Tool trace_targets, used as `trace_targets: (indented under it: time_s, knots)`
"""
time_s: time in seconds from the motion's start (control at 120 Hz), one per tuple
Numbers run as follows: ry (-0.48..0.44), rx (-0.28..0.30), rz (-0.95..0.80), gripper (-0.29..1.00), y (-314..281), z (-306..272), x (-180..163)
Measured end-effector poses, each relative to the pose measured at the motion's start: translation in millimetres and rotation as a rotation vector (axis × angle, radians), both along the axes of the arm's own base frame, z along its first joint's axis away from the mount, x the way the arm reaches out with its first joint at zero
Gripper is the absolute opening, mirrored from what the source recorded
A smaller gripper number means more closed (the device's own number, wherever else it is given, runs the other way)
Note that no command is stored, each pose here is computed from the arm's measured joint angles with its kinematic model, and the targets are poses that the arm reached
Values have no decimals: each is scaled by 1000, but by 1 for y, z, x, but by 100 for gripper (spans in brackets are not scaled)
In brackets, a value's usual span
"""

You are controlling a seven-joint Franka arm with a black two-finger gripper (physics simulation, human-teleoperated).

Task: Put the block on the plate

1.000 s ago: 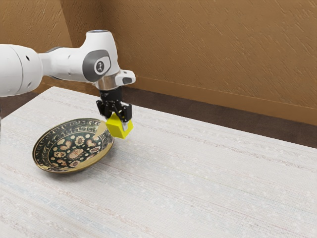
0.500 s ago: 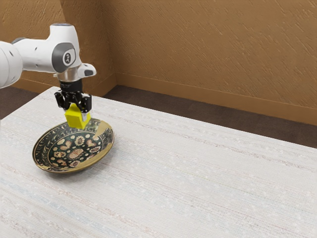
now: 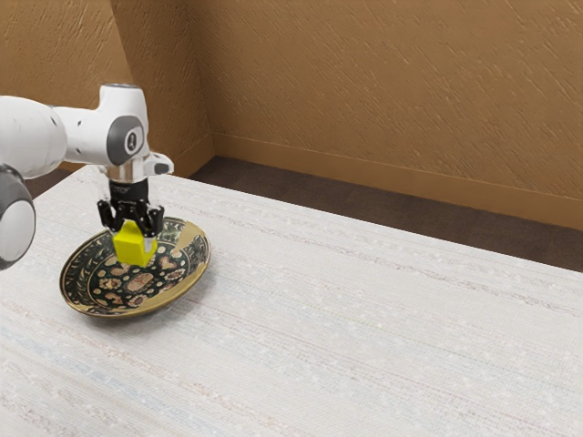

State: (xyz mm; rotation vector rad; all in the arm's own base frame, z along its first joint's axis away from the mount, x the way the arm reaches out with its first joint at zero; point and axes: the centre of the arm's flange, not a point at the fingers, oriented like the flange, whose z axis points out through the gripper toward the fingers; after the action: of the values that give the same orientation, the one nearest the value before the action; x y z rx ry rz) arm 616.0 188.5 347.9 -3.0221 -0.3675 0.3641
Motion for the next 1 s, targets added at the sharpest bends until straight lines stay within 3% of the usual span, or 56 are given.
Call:
trace_targets:
  time_s: [0.108, 0.45, 0.733, 0.85, 1.0]
  knots:
    - [0, -4, 2, 35, -1, -9, 2]
    - [-27, -16, 1, 62, 0, -2, 4]
    - [-170, -29, -40, 68, -13, 98, -2]
    - [-246, -47, -117, 69, -50, 159, -9]
    - [-279, -71, -226, 70, -109, 200, -12]
